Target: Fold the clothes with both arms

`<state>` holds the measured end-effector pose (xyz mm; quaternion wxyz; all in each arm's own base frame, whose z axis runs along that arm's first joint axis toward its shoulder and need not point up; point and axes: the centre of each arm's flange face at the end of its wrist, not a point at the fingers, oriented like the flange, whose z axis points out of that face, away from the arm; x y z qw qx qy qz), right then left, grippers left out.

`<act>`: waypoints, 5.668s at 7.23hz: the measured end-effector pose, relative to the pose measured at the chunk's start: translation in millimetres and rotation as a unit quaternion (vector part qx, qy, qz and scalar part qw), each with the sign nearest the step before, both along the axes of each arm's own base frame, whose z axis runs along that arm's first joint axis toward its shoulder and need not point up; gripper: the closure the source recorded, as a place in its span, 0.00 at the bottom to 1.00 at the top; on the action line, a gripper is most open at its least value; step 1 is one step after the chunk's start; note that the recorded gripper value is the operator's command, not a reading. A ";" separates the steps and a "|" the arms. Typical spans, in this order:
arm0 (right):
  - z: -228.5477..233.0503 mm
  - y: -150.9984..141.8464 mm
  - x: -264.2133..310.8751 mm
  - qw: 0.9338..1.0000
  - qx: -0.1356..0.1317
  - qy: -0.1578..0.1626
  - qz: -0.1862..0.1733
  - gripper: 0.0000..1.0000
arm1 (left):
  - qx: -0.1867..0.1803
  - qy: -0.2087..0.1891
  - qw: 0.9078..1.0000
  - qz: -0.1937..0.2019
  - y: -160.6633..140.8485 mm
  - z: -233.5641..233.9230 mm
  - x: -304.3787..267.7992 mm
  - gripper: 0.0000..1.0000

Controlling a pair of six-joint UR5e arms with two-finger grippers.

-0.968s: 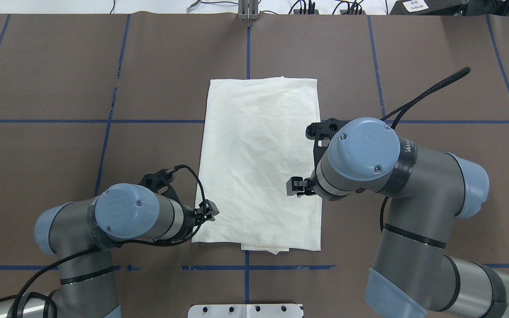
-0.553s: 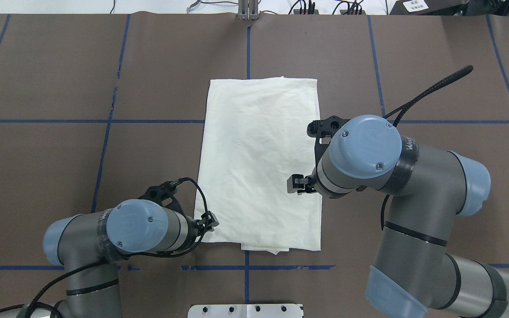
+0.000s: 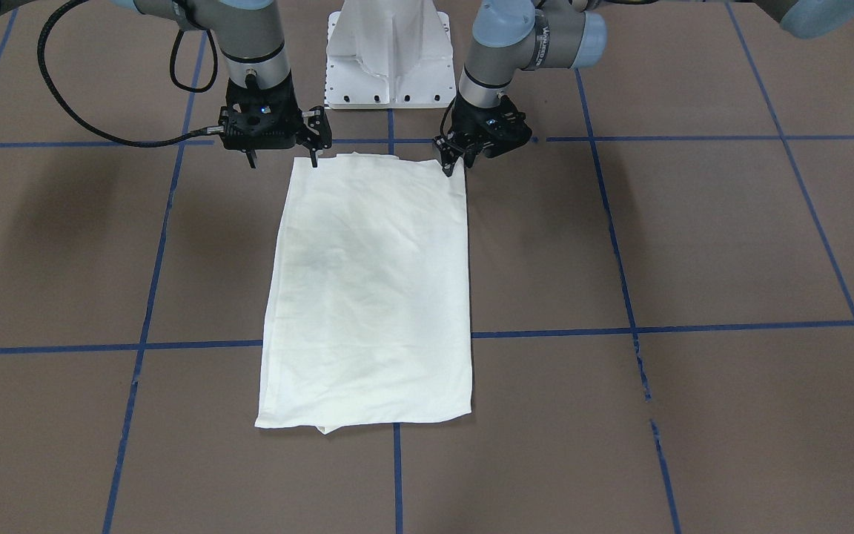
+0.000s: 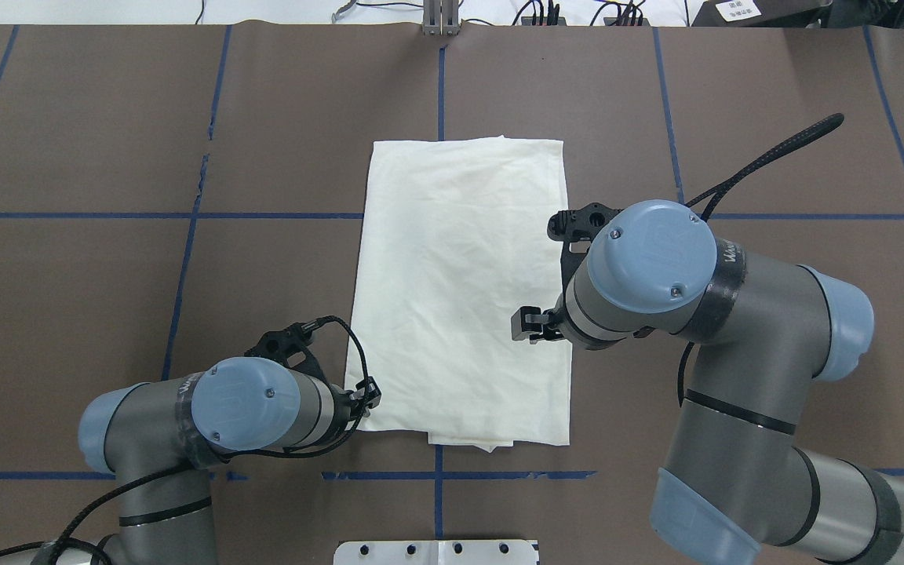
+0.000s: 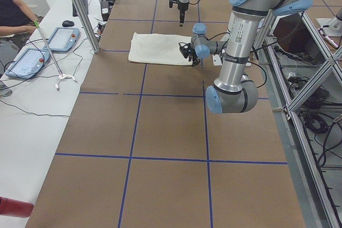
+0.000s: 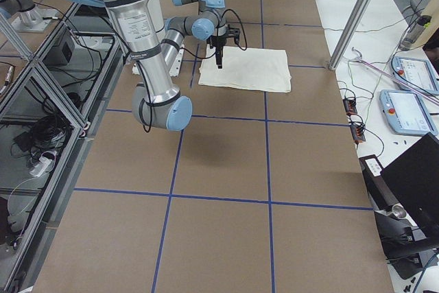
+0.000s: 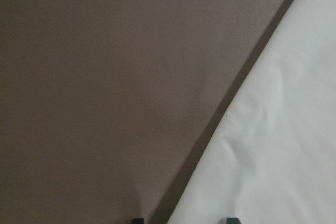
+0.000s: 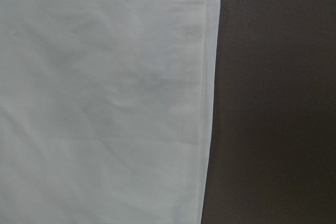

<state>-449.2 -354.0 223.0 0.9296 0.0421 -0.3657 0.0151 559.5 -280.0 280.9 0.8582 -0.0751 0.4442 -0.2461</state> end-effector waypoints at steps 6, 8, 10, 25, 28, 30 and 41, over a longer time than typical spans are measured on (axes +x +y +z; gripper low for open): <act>2.3 0.0 1.4 1.000 -0.010 -0.001 0.006 0.00 | 0.004 0.009 1.000 0.002 5.1 -8.0 -6.9 1.00; -1.4 20.8 -15.4 0.997 -0.057 -0.029 0.044 0.00 | 0.007 0.016 1.000 0.008 8.7 -15.4 -8.1 1.00; -4.7 50.9 -39.1 0.985 -0.131 -0.056 0.098 0.00 | 0.010 0.021 1.000 0.013 11.0 -20.1 -8.0 1.00; 65.4 99.7 -127.9 0.963 -0.188 -0.030 0.192 0.34 | 0.012 0.025 0.999 0.016 11.7 -25.7 -6.6 1.00; 64.1 100.6 -128.4 0.962 -0.191 -0.032 0.193 0.76 | 0.012 0.026 0.999 0.016 11.3 -27.6 -8.4 1.00; 62.7 100.6 -128.4 0.962 -0.191 -0.033 0.193 0.94 | 0.012 0.026 0.999 0.016 11.9 -29.9 -11.0 1.00; 21.4 117.5 -81.6 0.963 -0.189 -0.094 0.166 1.00 | 0.017 0.055 0.997 0.056 70.0 -62.3 -36.9 1.00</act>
